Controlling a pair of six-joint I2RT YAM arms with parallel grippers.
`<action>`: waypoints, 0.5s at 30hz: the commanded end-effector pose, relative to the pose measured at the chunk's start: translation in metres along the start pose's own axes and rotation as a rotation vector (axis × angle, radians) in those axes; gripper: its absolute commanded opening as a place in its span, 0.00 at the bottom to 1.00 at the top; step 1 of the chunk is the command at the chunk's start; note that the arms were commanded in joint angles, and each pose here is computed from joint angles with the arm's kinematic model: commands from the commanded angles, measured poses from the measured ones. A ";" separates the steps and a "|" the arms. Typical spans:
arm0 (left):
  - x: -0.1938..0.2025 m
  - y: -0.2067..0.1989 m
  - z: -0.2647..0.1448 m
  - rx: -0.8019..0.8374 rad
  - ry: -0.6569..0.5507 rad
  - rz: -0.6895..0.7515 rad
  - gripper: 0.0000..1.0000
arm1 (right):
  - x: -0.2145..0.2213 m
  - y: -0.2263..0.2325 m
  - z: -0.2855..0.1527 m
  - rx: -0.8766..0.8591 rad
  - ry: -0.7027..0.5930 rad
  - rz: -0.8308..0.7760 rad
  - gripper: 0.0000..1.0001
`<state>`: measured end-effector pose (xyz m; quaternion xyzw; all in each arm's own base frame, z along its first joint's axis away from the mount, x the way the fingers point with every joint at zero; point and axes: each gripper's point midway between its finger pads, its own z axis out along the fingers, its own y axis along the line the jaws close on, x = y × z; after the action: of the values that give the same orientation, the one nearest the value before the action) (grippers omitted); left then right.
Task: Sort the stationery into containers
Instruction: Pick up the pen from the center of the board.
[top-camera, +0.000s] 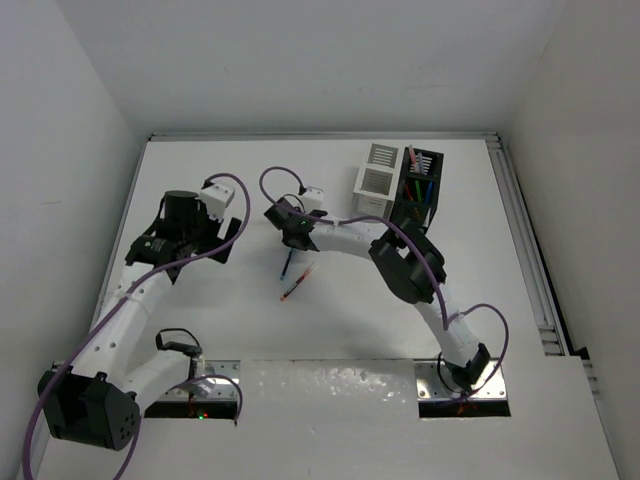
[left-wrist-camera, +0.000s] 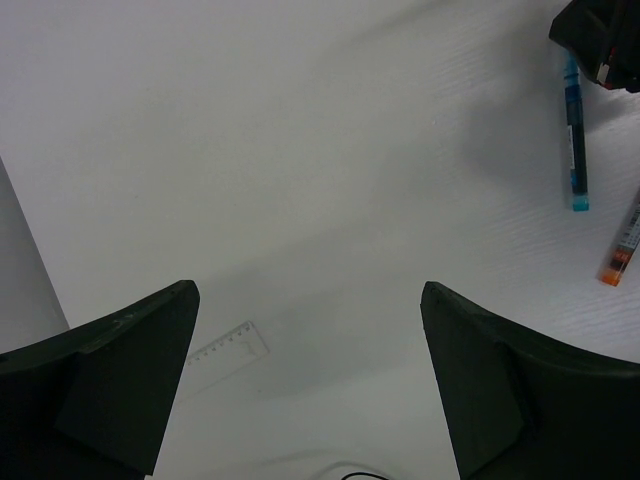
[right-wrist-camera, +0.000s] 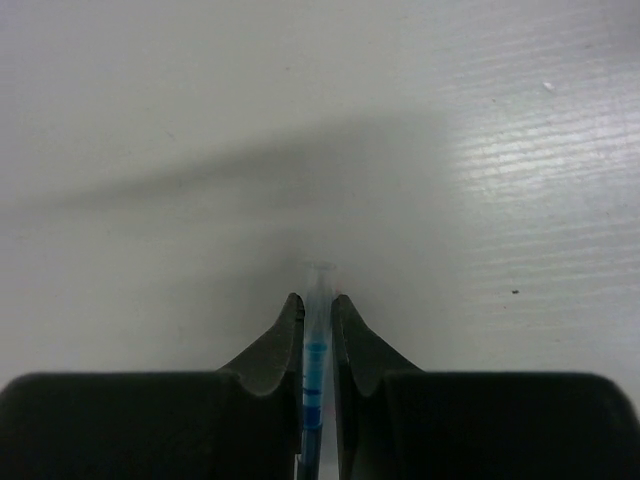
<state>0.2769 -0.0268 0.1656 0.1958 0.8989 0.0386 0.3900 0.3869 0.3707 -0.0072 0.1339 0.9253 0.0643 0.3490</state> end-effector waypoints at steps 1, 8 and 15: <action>-0.005 0.004 -0.004 -0.034 -0.035 0.007 0.92 | 0.019 -0.005 0.016 -0.032 0.034 -0.112 0.00; -0.005 0.005 -0.003 -0.038 -0.033 0.001 0.92 | -0.055 0.069 -0.039 -0.377 -0.189 -0.305 0.00; -0.008 0.007 -0.003 -0.045 -0.036 0.001 0.92 | -0.092 0.084 -0.082 -0.512 -0.358 -0.408 0.00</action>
<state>0.2756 -0.0222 0.1644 0.1918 0.8999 0.0500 0.3885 0.4030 0.4080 0.0531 -0.1030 0.8734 0.1539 0.4504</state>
